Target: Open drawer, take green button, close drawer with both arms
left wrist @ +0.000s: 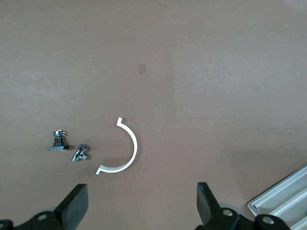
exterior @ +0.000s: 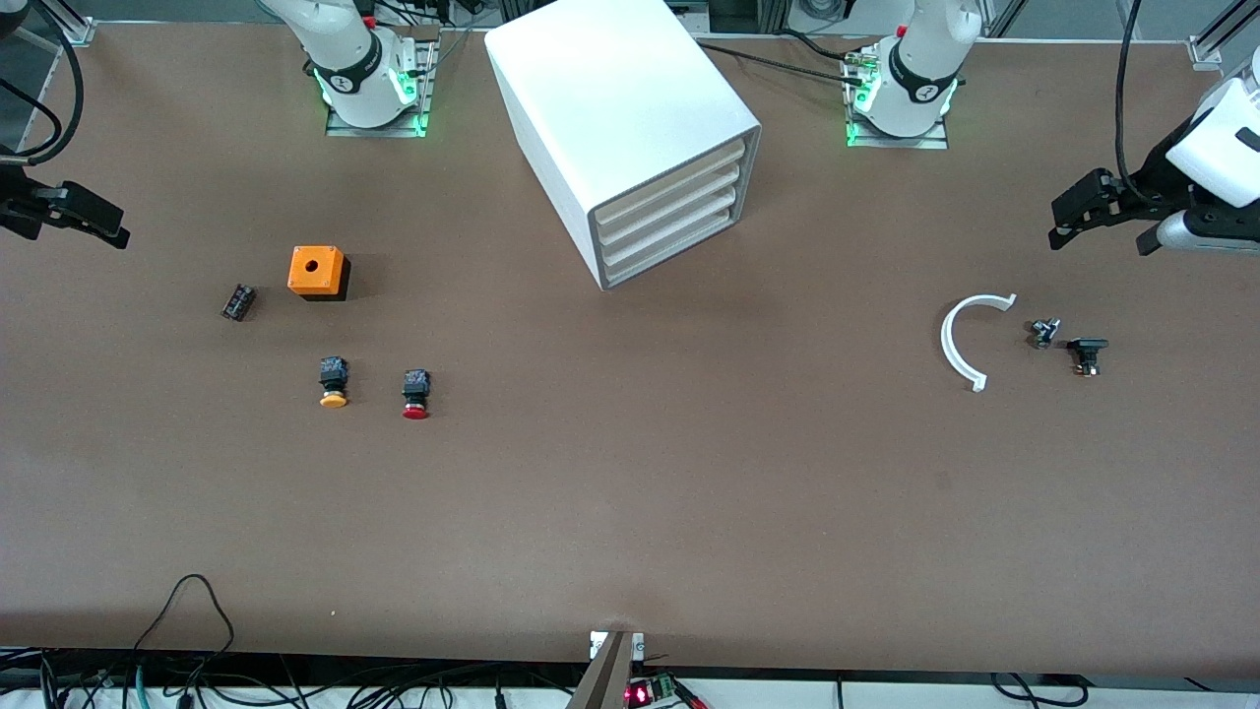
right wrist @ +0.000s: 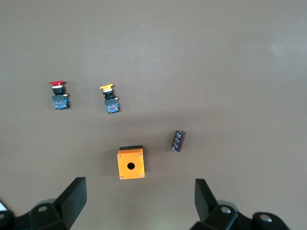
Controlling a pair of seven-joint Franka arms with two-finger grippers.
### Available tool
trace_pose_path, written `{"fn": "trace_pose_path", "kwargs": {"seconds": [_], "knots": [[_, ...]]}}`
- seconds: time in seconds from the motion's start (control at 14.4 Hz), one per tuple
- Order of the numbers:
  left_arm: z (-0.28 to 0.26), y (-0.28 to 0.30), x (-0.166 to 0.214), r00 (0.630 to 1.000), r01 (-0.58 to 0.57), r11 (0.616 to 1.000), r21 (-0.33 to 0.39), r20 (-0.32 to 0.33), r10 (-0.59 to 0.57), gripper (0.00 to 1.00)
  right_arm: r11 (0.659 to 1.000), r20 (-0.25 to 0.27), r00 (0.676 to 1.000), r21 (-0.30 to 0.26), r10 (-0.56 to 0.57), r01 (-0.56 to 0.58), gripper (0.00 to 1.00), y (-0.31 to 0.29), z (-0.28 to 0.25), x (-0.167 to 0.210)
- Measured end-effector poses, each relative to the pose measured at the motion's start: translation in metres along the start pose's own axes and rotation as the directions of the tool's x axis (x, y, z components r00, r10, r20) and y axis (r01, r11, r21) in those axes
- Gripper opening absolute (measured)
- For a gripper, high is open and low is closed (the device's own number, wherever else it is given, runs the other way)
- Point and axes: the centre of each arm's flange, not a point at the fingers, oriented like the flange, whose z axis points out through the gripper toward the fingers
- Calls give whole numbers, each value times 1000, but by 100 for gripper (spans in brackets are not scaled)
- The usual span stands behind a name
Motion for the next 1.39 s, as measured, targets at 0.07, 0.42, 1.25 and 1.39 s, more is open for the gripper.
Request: {"fn": "trace_pose_path", "kwargs": {"seconds": [0.07, 0.42, 1.25, 1.39], "knots": [[0, 0, 0, 1000, -2, 1000, 6, 0, 2, 100, 1000, 0, 1000, 0, 0, 0, 100, 0, 0, 0], [-7, -1, 1, 1000, -14, 1000, 27, -14, 15, 100, 1000, 0, 1000, 0, 0, 0, 100, 0, 0, 0], [32, 2, 13, 996, -25, 999, 23, 81, 23, 100, 999, -7, 1000, 47, -6, 7, 100, -12, 28, 22], [61, 2, 18, 989, -32, 999, 18, 148, 29, 100, 999, -2, 1000, 45, -16, 16, 100, -18, 40, 31]]}}
